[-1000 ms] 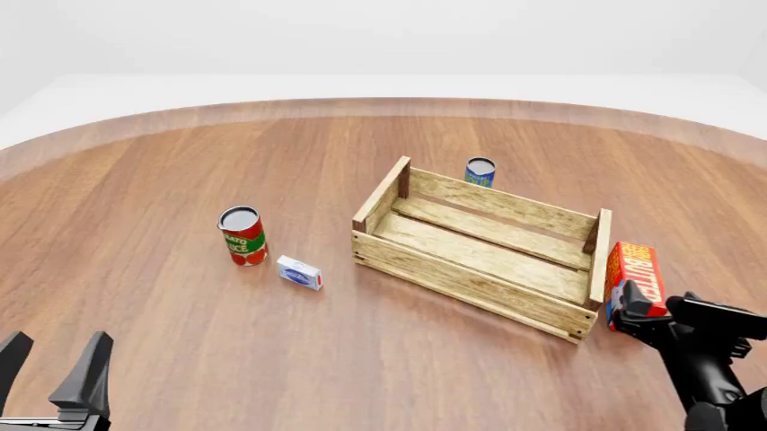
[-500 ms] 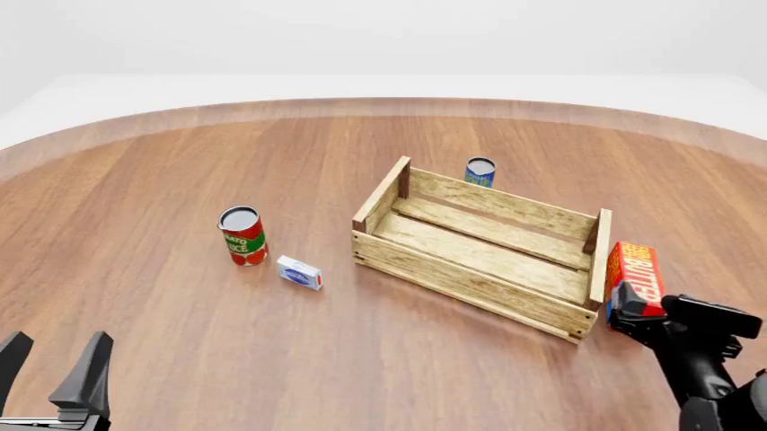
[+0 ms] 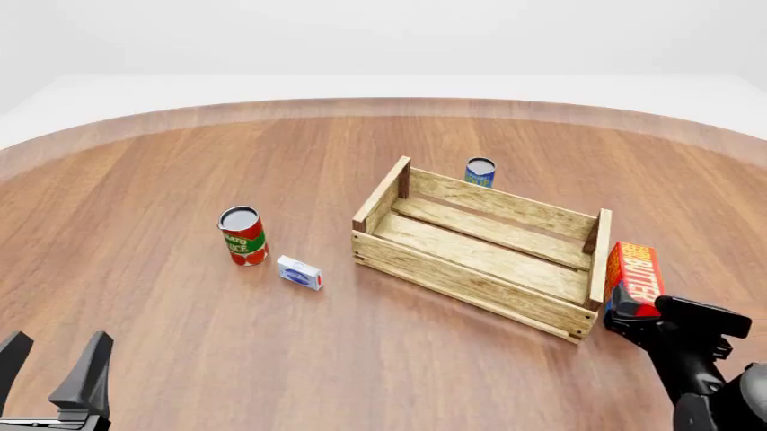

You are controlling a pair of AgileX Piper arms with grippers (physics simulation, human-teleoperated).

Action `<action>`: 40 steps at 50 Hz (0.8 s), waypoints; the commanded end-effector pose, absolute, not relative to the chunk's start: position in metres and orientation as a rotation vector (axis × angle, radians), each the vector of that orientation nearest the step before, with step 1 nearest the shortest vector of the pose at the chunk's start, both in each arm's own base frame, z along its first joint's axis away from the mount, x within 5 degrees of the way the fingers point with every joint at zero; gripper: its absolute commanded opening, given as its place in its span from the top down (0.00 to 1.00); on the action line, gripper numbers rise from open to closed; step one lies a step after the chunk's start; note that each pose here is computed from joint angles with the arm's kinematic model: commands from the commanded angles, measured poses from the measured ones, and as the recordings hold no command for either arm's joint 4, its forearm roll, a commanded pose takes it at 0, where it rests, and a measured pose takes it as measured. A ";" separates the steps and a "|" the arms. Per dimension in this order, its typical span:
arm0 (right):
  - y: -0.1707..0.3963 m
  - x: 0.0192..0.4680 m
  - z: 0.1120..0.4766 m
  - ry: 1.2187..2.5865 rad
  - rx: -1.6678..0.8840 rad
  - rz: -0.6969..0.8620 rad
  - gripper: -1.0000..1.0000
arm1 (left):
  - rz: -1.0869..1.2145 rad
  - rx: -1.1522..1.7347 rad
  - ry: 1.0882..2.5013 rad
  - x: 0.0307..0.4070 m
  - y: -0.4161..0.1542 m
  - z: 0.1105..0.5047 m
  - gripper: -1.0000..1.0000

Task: Pick up the butter and put it in the tray.

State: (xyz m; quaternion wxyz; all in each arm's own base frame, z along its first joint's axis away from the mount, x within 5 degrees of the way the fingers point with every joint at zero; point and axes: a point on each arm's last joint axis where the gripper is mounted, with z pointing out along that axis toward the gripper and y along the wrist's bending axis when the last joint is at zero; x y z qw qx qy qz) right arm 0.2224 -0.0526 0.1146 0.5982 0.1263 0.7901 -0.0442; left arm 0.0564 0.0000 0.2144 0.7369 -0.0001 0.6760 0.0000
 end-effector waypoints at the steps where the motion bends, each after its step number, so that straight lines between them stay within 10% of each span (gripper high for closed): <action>1: -0.052 0.224 0.111 1.846 0.297 -0.095 0.00 | 0.000 0.000 1.485 0.056 0.000 0.214 0.00; 40: -0.059 0.234 0.095 1.883 0.328 -0.102 0.00 | 0.000 0.000 1.485 0.056 0.000 0.214 0.00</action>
